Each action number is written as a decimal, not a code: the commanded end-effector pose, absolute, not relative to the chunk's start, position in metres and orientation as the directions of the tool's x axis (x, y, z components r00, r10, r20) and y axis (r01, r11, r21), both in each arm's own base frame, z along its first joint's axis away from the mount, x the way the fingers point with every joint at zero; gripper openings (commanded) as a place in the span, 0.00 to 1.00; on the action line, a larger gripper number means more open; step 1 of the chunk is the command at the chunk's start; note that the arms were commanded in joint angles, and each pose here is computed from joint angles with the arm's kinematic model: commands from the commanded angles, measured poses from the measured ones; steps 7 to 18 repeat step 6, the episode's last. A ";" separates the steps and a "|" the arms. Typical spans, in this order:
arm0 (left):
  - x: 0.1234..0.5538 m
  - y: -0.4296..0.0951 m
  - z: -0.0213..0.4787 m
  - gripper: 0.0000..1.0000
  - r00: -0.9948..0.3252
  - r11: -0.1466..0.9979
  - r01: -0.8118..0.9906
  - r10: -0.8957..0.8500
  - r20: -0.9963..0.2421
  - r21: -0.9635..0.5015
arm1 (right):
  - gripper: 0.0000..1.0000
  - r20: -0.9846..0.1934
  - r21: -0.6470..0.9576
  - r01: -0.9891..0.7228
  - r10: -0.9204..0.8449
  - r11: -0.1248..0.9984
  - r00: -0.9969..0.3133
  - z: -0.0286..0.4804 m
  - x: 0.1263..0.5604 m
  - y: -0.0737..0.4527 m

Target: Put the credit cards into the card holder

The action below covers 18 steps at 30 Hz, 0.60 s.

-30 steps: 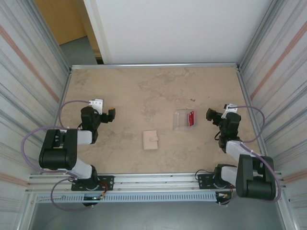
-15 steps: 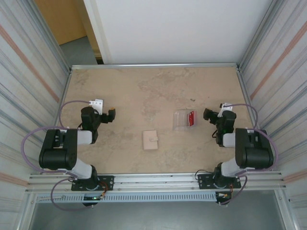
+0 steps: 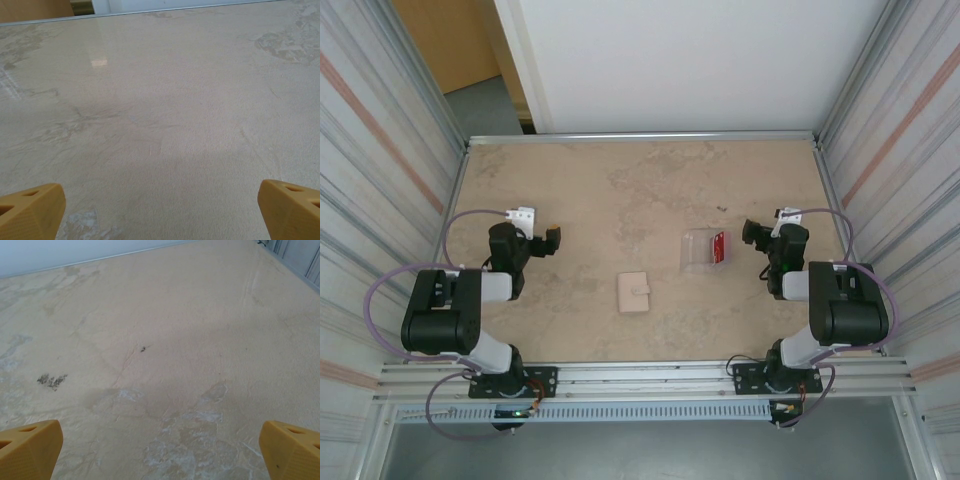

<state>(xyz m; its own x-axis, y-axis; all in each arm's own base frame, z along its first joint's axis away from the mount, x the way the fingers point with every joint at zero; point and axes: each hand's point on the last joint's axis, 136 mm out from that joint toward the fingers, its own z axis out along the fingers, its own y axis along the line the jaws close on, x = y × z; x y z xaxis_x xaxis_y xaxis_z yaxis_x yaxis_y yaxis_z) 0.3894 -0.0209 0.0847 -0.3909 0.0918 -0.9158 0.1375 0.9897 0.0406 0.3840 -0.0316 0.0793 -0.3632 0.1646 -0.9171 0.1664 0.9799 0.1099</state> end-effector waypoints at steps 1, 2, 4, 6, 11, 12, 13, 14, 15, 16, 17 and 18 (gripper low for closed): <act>0.396 -0.020 0.091 0.99 -0.378 0.991 0.126 0.086 -0.922 0.041 | 0.99 -0.921 0.101 0.175 0.158 0.979 -0.356 0.083 0.388 -0.034; 0.395 -0.020 0.091 0.99 -0.378 0.991 0.127 0.088 -0.922 0.042 | 0.99 -0.921 0.100 0.174 0.157 0.980 -0.356 0.083 0.388 -0.034; 0.395 -0.020 0.091 0.99 -0.376 0.991 0.127 0.088 -0.923 0.042 | 0.99 -0.925 0.095 0.181 0.154 0.979 -0.346 0.084 0.386 -0.035; 0.395 -0.020 0.091 0.99 -0.375 0.991 0.127 0.088 -0.923 0.043 | 0.99 -0.938 0.082 0.209 0.146 0.975 -0.313 0.086 0.379 -0.038; 0.395 -0.020 0.091 0.99 -0.375 0.991 0.127 0.088 -0.923 0.043 | 0.99 -0.938 0.082 0.209 0.146 0.975 -0.313 0.086 0.379 -0.038; 0.395 -0.020 0.091 0.99 -0.375 0.991 0.127 0.088 -0.923 0.043 | 0.99 -0.938 0.082 0.209 0.146 0.975 -0.313 0.086 0.379 -0.038; 0.395 -0.020 0.091 0.99 -0.375 0.991 0.127 0.088 -0.923 0.043 | 0.99 -0.938 0.082 0.209 0.146 0.975 -0.313 0.086 0.379 -0.038; 0.395 -0.020 0.091 0.99 -0.375 0.991 0.127 0.088 -0.923 0.043 | 0.99 -0.938 0.082 0.209 0.146 0.975 -0.313 0.086 0.379 -0.038; 0.395 -0.020 0.091 0.99 -0.375 0.991 0.127 0.088 -0.923 0.043 | 0.99 -0.938 0.082 0.209 0.146 0.975 -0.313 0.086 0.379 -0.038; 0.395 -0.020 0.091 0.99 -0.375 0.991 0.127 0.088 -0.923 0.043 | 0.99 -0.938 0.082 0.209 0.146 0.975 -0.313 0.086 0.379 -0.038; 0.395 -0.020 0.091 0.99 -0.375 0.991 0.127 0.088 -0.923 0.043 | 0.99 -0.938 0.082 0.209 0.146 0.975 -0.313 0.086 0.379 -0.038; 0.395 -0.020 0.091 0.99 -0.375 0.991 0.127 0.088 -0.923 0.043 | 0.99 -0.938 0.082 0.209 0.146 0.975 -0.313 0.086 0.379 -0.038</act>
